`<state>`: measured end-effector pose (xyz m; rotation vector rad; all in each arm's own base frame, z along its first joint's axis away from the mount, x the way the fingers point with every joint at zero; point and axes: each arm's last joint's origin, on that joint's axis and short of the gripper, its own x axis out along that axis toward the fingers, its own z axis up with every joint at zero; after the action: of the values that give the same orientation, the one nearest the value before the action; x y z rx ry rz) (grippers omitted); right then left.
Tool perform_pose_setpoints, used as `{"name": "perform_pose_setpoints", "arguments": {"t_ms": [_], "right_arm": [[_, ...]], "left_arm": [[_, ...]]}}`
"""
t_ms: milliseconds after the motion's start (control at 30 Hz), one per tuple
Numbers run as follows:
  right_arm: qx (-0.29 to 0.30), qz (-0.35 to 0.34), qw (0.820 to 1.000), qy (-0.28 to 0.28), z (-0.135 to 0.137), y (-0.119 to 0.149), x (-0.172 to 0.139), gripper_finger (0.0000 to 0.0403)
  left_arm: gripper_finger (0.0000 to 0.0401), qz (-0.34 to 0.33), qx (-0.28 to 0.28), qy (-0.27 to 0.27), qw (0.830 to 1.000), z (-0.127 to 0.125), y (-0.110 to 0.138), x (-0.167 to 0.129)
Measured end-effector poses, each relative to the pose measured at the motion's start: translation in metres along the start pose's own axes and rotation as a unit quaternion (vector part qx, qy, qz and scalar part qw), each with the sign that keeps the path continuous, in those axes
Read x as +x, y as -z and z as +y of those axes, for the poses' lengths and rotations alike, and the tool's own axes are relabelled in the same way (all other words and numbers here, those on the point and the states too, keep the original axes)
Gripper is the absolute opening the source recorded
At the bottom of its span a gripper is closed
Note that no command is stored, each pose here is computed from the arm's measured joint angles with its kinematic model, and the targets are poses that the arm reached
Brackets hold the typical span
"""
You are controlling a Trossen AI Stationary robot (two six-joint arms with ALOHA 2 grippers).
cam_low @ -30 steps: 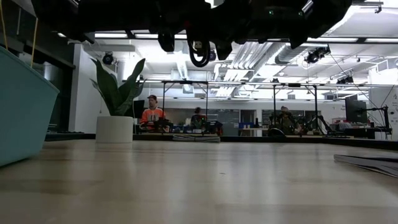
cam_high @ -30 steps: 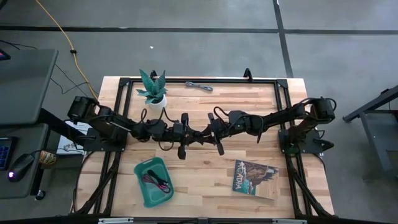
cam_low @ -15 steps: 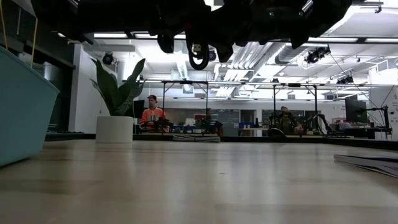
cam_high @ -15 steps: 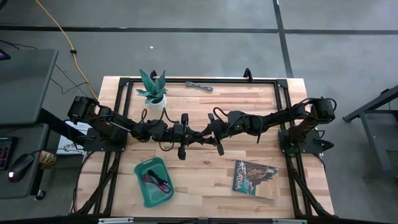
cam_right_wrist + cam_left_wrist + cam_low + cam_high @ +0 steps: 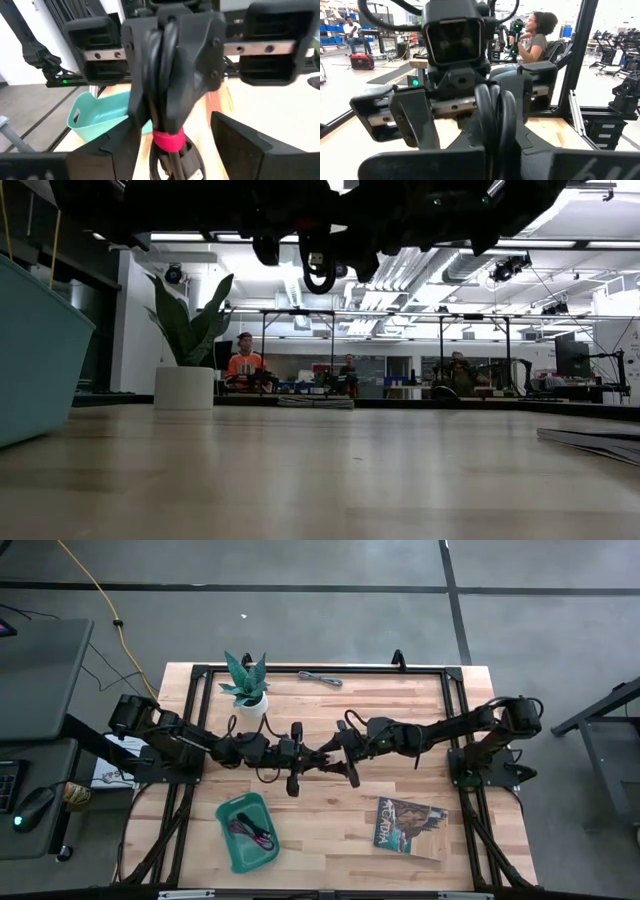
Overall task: Pick and place USB-C Cables
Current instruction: Put the black USB cable into the green bin
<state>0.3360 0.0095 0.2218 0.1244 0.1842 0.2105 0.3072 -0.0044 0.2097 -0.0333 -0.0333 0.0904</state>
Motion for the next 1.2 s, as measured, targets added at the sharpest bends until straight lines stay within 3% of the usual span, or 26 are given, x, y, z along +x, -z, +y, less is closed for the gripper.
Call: {"name": "perform_pose_setpoints", "arguments": {"t_ms": [367,467,667,833,967,1200], "right_arm": [[-0.021,0.062,0.998,-0.002,0.014,-0.024,-0.044,0.0232],[-0.044,0.048,0.998,0.003,0.026,-0.024,-0.062,0.0232],[-0.061,-0.009,0.995,0.074,0.039,-0.019,-0.105,0.0232],[-0.065,-0.080,0.992,0.072,0.047,-0.016,-0.135,0.0232],[-0.065,-0.109,0.990,0.067,0.049,-0.010,-0.148,0.0232],[-0.065,-0.109,0.990,0.067,0.049,-0.008,-0.150,0.0232]], "left_arm": [[0.0001,0.038,0.017,-0.005,0.999,0.002,-0.014,-0.014],[0.0001,0.055,0.024,-0.013,0.998,0.003,-0.024,-0.025],[0.0001,0.085,0.029,-0.014,0.996,0.004,-0.041,-0.047],[0.0001,0.087,0.044,-0.045,0.994,0.003,-0.051,-0.058],[0.0000,0.078,0.057,-0.076,0.992,0.002,-0.049,-0.063],[0.0000,0.007,0.045,-0.096,0.994,0.014,-0.040,-0.091]]}}
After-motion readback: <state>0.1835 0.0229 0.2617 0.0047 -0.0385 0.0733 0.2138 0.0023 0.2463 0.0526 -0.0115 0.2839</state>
